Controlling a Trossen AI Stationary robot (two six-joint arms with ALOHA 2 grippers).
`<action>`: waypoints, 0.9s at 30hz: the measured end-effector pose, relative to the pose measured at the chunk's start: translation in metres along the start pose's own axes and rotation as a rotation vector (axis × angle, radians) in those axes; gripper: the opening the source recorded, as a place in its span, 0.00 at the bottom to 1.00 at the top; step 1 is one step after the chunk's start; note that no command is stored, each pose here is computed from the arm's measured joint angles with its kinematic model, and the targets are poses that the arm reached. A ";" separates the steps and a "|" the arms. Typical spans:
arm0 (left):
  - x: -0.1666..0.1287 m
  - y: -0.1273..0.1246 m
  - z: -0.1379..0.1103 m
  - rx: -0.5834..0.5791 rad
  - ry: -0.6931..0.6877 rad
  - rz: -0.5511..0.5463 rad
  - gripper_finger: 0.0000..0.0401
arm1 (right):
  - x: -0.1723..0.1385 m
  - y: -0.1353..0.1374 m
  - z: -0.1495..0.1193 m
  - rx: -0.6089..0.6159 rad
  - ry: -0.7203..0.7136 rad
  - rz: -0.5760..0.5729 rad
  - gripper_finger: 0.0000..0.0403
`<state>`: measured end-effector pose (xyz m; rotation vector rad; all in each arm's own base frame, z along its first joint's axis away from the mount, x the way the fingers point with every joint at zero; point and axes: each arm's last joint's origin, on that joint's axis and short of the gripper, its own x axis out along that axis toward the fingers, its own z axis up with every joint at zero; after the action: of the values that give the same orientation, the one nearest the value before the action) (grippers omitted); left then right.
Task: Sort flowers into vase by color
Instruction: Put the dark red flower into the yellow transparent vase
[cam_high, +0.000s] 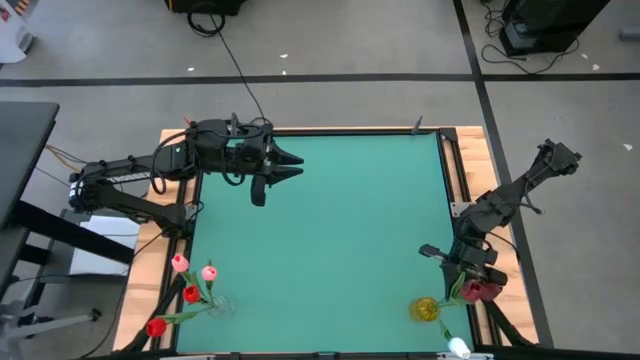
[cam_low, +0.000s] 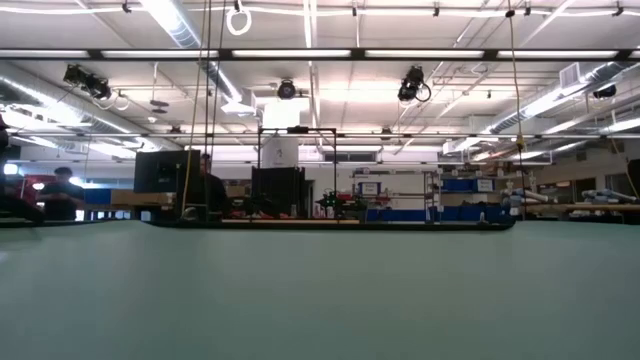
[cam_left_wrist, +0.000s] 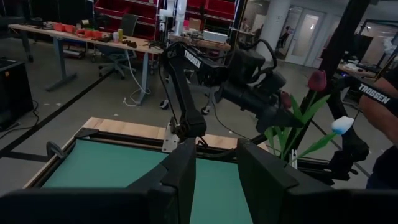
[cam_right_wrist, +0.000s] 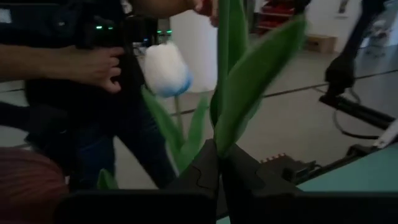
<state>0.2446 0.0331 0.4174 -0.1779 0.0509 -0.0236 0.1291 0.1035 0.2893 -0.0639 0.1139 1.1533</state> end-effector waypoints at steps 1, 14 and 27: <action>0.000 0.000 0.000 0.000 0.000 0.000 0.30 | 0.000 0.000 -0.001 0.003 0.003 0.015 0.05; 0.000 0.000 0.000 0.000 0.000 0.000 0.30 | 0.000 0.000 -0.007 0.043 0.049 0.003 0.34; 0.000 0.000 0.000 0.000 0.000 0.000 0.30 | -0.022 0.012 0.033 0.039 -0.127 0.016 0.51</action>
<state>0.2446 0.0331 0.4174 -0.1782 0.0509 -0.0233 0.1113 0.0919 0.3246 0.0446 0.0245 1.1672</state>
